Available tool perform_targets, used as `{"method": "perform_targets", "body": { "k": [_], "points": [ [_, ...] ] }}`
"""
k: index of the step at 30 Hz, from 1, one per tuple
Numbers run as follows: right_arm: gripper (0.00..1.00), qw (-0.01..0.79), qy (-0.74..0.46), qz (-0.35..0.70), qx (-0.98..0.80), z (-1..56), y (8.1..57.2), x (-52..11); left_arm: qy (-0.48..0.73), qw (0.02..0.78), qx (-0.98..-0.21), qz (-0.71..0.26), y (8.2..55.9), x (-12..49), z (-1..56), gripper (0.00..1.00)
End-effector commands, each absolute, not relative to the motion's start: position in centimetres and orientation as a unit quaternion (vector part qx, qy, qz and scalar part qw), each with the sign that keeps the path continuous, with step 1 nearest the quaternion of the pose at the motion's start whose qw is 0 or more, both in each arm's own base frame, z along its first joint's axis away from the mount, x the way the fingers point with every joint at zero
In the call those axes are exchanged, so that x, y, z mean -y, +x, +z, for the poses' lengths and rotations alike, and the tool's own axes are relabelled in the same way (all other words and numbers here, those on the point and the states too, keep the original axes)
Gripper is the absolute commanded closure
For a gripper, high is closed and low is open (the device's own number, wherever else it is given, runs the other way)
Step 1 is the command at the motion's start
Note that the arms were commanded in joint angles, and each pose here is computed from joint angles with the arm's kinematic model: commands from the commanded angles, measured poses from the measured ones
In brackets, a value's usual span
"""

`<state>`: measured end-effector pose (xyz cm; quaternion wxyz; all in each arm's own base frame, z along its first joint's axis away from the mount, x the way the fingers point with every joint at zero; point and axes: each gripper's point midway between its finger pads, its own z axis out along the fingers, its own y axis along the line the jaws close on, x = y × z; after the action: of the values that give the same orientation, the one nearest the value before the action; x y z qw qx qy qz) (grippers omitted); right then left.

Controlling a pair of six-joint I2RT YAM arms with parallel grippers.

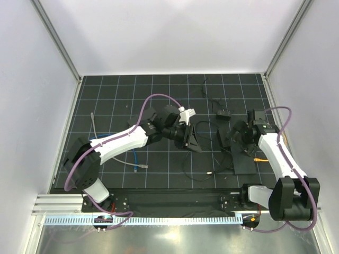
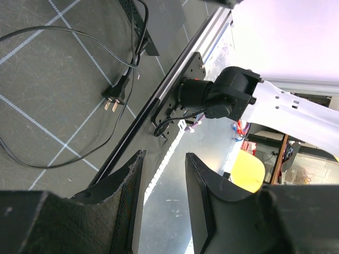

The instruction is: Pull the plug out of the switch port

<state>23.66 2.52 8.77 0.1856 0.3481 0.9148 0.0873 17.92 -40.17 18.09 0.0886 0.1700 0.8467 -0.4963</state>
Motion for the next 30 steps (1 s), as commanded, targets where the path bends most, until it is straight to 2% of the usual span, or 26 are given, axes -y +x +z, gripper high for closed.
{"method": "perform_targets", "body": {
  "k": [1,8,13,15,17,20,21,23,24,26,30],
  "points": [
    [0.02,0.196,0.243,0.136,-0.940,9.8,25.1,-6.3,0.187,0.120,-0.830,-0.511,18.5,40.2,21.0,0.61],
    [0.01,0.161,0.178,0.071,-0.968,7.0,25.1,-7.2,0.188,0.123,-0.831,-0.509,18.4,39.8,21.1,0.61],
    [0.10,0.159,0.160,0.052,-0.973,5.7,25.7,-7.8,0.188,0.119,-0.834,-0.505,18.4,39.4,20.6,0.61],
    [0.19,0.150,0.154,0.054,-0.975,4.9,25.9,-8.6,0.185,0.119,-0.835,-0.504,18.6,39.4,20.4,0.61],
    [0.24,0.147,0.152,0.058,-0.976,4.5,26.3,-9.3,0.186,0.117,-0.835,-0.505,18.5,39.4,20.4,0.61],
    [0.38,0.152,0.144,0.096,-0.973,4.8,27.1,-11.6,0.185,0.117,-0.836,-0.503,18.6,39.2,20.2,0.61],
    [0.48,0.156,0.150,0.108,-0.970,4.8,27.7,-12.3,0.184,0.118,-0.836,-0.504,18.7,39.2,20.3,0.61],
    [0.57,0.157,0.146,0.123,-0.969,5.0,28.2,-13.7,0.182,0.117,-0.837,-0.502,18.7,39.0,20.1,0.61],
    [0.68,0.155,0.147,0.135,-0.968,5.0,28.7,-14.6,0.181,0.118,-0.838,-0.501,18.8,38.9,20.0,0.61],
    [0.78,0.154,0.134,0.151,-0.967,5.3,28.9,-16.4,0.179,0.120,-0.838,-0.501,18.8,38.7,20.1,0.61],
    [0.79,0.154,0.117,0.168,-0.967,5.9,29.2,-19.4,0.177,0.123,-0.839,-0.499,18.9,38.4,20.1,0.61]
  ]
}}
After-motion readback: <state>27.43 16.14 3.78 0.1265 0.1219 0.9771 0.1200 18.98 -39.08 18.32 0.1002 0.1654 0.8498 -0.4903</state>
